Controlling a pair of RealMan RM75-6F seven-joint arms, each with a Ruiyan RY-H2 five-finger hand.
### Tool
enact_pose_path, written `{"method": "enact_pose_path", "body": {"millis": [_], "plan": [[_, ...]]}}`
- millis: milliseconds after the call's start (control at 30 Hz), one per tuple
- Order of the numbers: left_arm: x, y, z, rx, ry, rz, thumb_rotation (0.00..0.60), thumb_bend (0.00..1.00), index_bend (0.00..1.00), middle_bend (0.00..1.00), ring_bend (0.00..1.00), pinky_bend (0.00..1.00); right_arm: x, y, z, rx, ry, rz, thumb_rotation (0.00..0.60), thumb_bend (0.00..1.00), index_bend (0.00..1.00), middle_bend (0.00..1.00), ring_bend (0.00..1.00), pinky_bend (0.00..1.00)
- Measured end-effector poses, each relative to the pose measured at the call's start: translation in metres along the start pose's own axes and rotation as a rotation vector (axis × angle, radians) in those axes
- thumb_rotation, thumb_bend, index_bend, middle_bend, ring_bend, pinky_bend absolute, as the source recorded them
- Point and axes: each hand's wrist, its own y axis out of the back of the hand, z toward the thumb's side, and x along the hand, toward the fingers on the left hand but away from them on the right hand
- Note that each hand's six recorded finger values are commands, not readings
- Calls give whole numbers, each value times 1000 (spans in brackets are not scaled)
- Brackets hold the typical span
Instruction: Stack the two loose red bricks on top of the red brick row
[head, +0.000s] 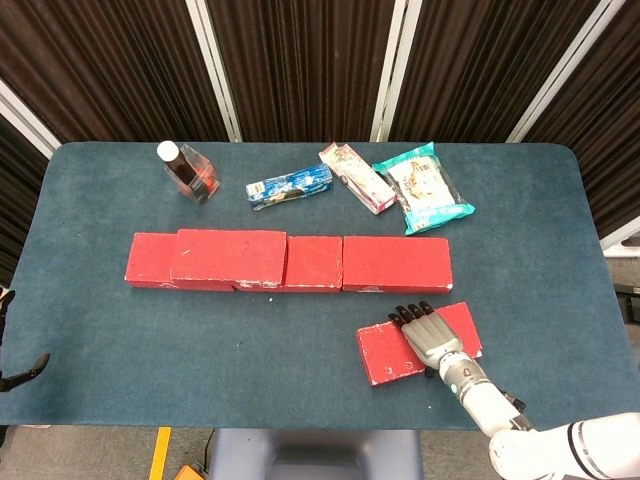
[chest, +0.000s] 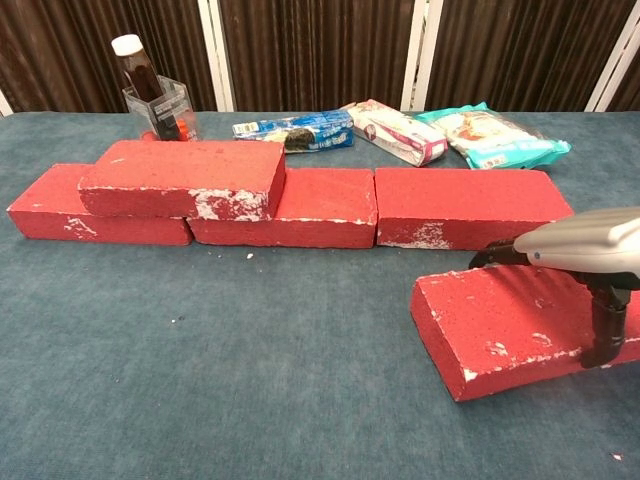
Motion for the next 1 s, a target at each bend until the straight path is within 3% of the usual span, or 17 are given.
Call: {"method": "enact_pose_path", "body": {"millis": [133,633,833,1000], "plan": [[0,0,0,-3,3,-1,600,196,0,0,0,0,0,0,1,-1,0,-9,600,218,115,181,133,0],[0,0,-3,2,21,-5,600,197,0,0,0,0,10,17,9,-22,33,-85,600,319,187,257,188,0],[0,0,-2,7,9,-7,600,196,0,0,0,0,23,49,17,-27,50,-170,600,322,189,260,188,0],[0,-1,1,13,-10,-12,600,197,0,0,0,0,25,88,17,7,14,-261,600,323,196,269,188,0]]}}
